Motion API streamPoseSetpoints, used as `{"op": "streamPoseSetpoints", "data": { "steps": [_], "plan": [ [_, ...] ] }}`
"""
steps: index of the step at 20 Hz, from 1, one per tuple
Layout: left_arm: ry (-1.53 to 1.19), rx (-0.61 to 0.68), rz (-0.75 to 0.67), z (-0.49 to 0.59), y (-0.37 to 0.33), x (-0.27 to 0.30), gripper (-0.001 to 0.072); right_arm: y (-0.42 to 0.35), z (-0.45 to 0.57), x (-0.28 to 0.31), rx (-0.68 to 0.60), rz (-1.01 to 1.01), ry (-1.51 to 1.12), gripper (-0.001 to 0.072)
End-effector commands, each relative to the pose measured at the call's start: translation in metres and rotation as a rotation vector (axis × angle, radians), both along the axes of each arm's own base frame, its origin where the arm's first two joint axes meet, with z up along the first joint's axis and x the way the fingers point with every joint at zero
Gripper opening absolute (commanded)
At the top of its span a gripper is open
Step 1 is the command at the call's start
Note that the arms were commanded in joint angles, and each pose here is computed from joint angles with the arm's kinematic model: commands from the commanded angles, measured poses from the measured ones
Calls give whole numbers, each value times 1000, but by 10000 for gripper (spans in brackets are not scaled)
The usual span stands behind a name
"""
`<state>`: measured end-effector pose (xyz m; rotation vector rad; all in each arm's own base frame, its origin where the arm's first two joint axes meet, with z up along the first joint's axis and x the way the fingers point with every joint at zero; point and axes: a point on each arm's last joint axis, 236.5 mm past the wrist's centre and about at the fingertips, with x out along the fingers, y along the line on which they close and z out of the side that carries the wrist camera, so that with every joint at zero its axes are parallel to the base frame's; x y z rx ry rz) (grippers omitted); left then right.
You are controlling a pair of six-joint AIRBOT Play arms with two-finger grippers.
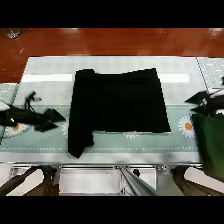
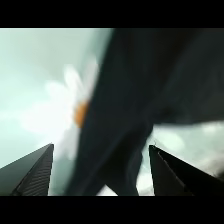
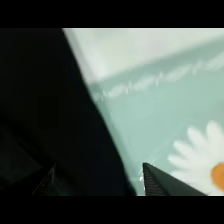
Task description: Fold the shirts.
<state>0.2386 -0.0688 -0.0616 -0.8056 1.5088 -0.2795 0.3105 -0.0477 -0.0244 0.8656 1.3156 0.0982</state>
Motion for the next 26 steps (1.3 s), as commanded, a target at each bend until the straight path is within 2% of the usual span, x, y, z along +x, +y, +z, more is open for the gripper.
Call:
{"op": "streamPoseSetpoints", "data": {
  "steps": [1, 4, 7, 8, 9, 13, 21, 22, 23, 24, 26],
  "plan": [
    [28, -130, 66, -22, -32, -32, 701, 32, -29, -36, 61, -66, -4, 619],
    [27, -123, 101, -37, -39, -37, 701, 42, -34, -46, 90, -66, 18, 619],
    [-18, -121, 32, -37, -58, -35, 681, 53, -39, -54, 69, 0, 49, 619],
    [-42, -122, 10, -36, -65, -33, 331, 60, -45, -62, 49, 50, 87, 619],
    [-65, -123, -7, -35, -69, -31, 40, 66, -51, -71, 32, 97, 133, 619],
    [-83, -135, -14, -33, -73, -29, 23, 96, -67, -87, 30, 226, 234, 619],
    [-85, -135, -9, -33, -73, -28, 23, 123, -76, -30, 50, 152, 160, 616],
    [-86, -134, -8, -33, -73, -28, 23, 129, -78, -28, 56, 162, 170, 535],
    [-88, -131, -6, -33, -73, -27, 23, 136, -79, -27, 58, 187, 173, 340],
    [-94, -131, -7, -32, -72, -25, 23, 140, -76, -23, 52, 221, 155, 10],
    [-141, -139, -25, -16, -72, -10, 23, 139, -56, -2, 42, 251, 91, 20]
  ]
}}
